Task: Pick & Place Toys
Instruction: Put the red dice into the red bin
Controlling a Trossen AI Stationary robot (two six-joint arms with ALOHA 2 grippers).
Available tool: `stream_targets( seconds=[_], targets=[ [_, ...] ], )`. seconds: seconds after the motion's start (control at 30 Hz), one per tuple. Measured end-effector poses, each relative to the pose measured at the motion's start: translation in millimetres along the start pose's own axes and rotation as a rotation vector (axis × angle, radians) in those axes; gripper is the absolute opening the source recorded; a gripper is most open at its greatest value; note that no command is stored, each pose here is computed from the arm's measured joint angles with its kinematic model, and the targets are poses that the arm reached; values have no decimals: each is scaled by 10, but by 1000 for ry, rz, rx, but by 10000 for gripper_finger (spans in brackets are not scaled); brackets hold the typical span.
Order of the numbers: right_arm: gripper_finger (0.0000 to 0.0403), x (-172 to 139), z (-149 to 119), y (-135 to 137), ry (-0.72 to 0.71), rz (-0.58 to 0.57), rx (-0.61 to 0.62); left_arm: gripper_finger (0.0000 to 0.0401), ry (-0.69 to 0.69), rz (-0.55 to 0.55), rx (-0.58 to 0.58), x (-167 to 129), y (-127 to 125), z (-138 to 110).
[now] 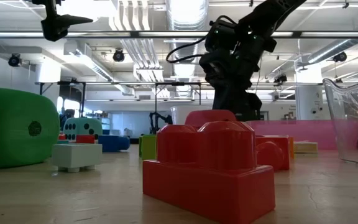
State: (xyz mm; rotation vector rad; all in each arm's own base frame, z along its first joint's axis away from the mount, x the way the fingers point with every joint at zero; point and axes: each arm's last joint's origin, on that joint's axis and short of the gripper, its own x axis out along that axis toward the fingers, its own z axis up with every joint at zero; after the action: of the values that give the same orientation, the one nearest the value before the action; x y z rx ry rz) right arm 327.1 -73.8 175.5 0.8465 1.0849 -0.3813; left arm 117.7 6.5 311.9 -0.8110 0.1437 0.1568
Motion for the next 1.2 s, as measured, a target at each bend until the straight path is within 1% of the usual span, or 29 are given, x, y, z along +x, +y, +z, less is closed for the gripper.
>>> stream_targets(
  seconds=[0.23, 0.53, 0.77, 1.2],
  targets=[
    [41, -40, 48, 68, -3, 32, -19, 374, 0, 0, 0, 0, 0, 0],
    [29, -239, 83, 187, -15, 103, -54, 374, 5, -4, -3, 0, -1, -1],
    [18, -375, 25, 175, 13, 77, -61, 374, 5, -3, -2, 0, 0, -2],
    [10, -664, 12, 174, -47, 103, -73, 373, 10, 3, 1, 0, 6, -7]
  ],
)
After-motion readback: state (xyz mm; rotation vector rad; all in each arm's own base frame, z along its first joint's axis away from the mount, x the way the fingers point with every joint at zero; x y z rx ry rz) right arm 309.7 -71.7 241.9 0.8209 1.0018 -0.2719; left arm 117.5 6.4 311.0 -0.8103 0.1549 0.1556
